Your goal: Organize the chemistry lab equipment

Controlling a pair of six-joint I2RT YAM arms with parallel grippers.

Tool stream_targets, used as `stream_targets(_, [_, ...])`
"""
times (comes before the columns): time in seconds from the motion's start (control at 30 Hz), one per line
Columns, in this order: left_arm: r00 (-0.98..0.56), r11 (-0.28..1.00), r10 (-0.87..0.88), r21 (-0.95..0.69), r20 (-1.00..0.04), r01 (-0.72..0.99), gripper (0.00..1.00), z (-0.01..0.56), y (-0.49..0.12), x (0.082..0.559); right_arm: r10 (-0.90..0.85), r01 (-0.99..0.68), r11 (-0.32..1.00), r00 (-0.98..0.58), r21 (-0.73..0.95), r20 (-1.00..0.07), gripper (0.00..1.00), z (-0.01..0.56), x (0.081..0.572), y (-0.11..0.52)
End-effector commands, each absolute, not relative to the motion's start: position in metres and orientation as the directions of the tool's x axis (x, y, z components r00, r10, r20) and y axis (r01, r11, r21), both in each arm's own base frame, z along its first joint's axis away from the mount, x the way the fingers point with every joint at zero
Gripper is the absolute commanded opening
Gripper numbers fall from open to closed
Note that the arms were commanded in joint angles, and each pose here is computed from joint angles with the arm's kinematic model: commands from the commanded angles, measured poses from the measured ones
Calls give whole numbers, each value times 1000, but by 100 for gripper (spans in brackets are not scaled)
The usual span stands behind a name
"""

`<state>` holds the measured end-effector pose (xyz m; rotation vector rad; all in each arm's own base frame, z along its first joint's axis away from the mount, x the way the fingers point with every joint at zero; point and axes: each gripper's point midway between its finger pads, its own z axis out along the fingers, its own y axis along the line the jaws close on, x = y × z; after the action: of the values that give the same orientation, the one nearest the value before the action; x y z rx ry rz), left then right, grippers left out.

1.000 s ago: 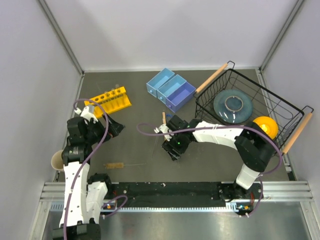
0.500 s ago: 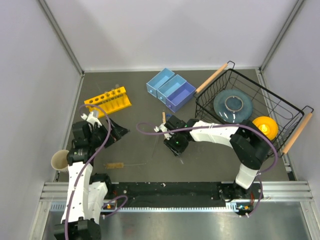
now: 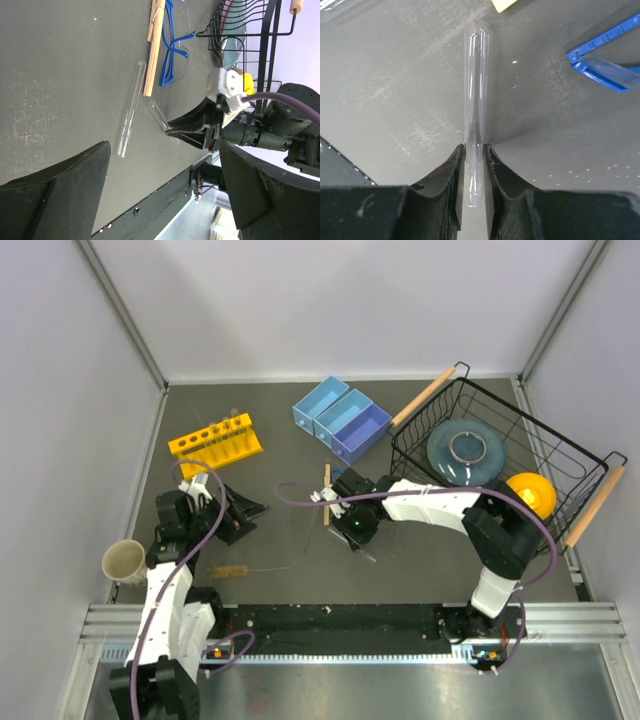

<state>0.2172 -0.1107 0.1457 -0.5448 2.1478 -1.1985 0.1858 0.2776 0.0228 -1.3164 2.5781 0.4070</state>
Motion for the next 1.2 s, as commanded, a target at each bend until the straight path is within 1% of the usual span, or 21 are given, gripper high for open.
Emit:
stream_targets(0.0, [-761, 439, -585, -898, -279, -8, 95, 148, -125, 215, -729, -841, 500, -538, 208, -423, 15, 59, 183, 294])
stream_targets(0.17, [-810, 426, -542, -904, -223, -35, 95, 131, -139, 212, -715, -855, 444, -519, 270, -469, 15, 77, 172, 299])
stream_targets(0.23, [-835, 430, -514, -901, -197, -51, 94, 124, -151, 210, -711, -864, 405, -503, 298, -492, 15, 86, 165, 302])
stream_targets(0.27, [-847, 421, -490, -907, -207, -22, 95, 128, -162, 211, -710, -867, 390, -497, 310, -498, 15, 88, 163, 303])
stream_targets(0.3, [-875, 419, -442, -908, -198, -6, 95, 127, -177, 203, -709, -870, 374, -491, 321, -506, 14, 91, 160, 304])
stream_targets(0.33, [-880, 421, -437, -907, -189, -14, 94, 123, -183, 206, -711, -875, 342, -479, 342, -515, 14, 94, 155, 306])
stream_targets(0.37, [-888, 404, -431, -914, -159, -32, 94, 123, -190, 206, -706, -878, 327, -472, 349, -527, 14, 99, 153, 307])
stream_targets(0.43, [-903, 391, -405, -920, -148, -25, 92, 121, -204, 207, -704, -883, 293, -459, 367, -541, 14, 104, 147, 309])
stream_targets(0.47, [-903, 378, -412, -925, -123, -46, 91, 121, -207, 208, -701, -886, 285, -453, 365, -551, 14, 107, 146, 308])
stream_targets(0.5, [-904, 362, -404, -932, -141, -16, 90, 126, -213, 210, -701, -888, 277, -449, 367, -554, 14, 108, 144, 308])
stream_targets(0.53, [-908, 354, -401, -935, -124, -29, 89, 124, -216, 211, -702, -888, 271, -446, 371, -555, 14, 108, 143, 307])
stream_targets(0.67, [-923, 326, -372, -945, -94, -35, 82, 130, -233, 211, -701, -893, 249, -433, 374, -567, 14, 111, 140, 307])
stream_targets(0.7, [-926, 331, -369, -942, -78, -52, 78, 126, -236, 211, -700, -895, 247, -430, 372, -571, 14, 112, 141, 308])
stream_targets(0.77, [-934, 322, -352, -945, -63, -58, 75, 127, -243, 209, -699, -895, 244, -428, 373, -573, 14, 113, 141, 309])
stream_targets(0.8, [-937, 320, -346, -945, -51, -67, 71, 125, -246, 208, -700, -896, 243, -427, 371, -573, 14, 113, 142, 309])
stream_targets(0.83, [-939, 309, -340, -949, -55, -57, 69, 127, -248, 208, -699, -898, 243, -425, 368, -575, 14, 113, 142, 310])
stream_targets(0.9, [-946, 293, -323, -953, -26, -73, 63, 127, -254, 203, -701, -899, 242, -423, 366, -574, 14, 113, 143, 310])
stream_targets(1.0, [-951, 272, -307, -959, -12, -75, 61, 130, -258, 199, -704, -903, 247, -417, 352, -575, 14, 112, 145, 309])
stream_targets(1.03, [-952, 271, -305, -959, -8, -79, 58, 129, -259, 198, -704, -904, 251, -415, 345, -576, 14, 112, 146, 308])
stream_targets(1.1, [-954, 266, -299, -961, -5, -78, 57, 131, -260, 196, -706, -907, 250, -411, 339, -577, 14, 112, 147, 307])
stream_targets(1.17, [-956, 261, -293, -962, 1, -81, 54, 133, -262, 194, -706, -908, 251, -409, 336, -577, 15, 112, 147, 307])
